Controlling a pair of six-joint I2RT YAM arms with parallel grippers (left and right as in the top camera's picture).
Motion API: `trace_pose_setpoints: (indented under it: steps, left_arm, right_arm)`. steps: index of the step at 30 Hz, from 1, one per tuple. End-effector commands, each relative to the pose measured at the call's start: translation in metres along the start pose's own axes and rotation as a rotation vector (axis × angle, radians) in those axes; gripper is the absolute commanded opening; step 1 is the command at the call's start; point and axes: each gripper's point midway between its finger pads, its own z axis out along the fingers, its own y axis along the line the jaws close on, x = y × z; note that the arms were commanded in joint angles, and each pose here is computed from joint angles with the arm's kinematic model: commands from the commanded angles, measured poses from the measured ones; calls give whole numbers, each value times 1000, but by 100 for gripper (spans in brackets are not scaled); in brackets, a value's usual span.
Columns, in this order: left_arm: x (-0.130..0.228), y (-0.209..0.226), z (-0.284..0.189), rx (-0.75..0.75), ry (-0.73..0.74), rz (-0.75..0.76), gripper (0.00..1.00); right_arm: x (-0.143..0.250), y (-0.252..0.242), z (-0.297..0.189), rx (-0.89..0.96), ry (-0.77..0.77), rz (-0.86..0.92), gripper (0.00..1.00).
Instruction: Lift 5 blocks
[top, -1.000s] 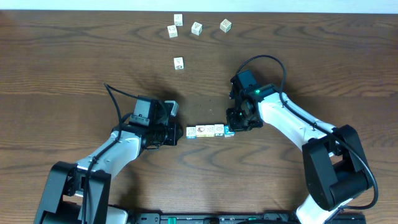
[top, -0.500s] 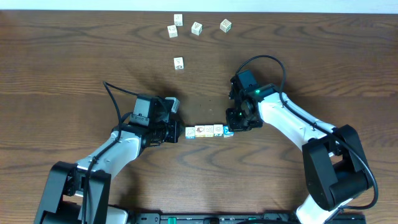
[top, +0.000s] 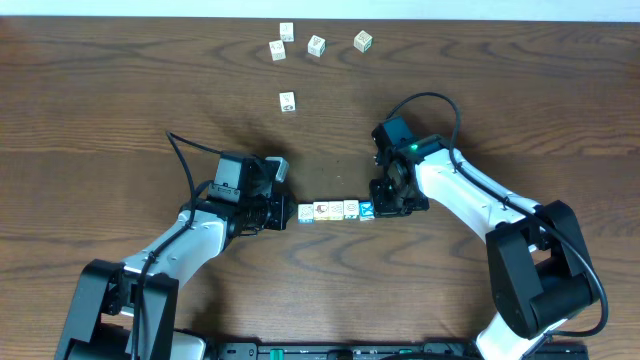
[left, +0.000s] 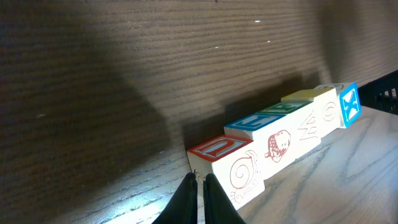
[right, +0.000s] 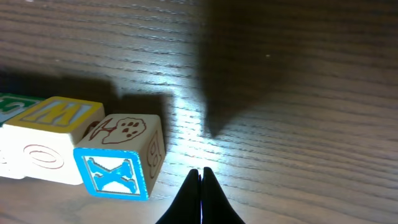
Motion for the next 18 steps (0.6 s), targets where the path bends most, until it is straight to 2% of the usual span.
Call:
trace_pose_setpoints:
  steps: [1,8,18]
  left_arm:
    - [2,0,0,4,3,-3,7]
    - [2,1,0,3,5,-4,7]
    - [2,1,0,3,5,-4,7]
  right_arm:
    - [1,16,-2,-50,4,-7,1]
    - [5,32,-4,-141,32,-9,1]
    - [4,33,-4,-144,27,5,1]
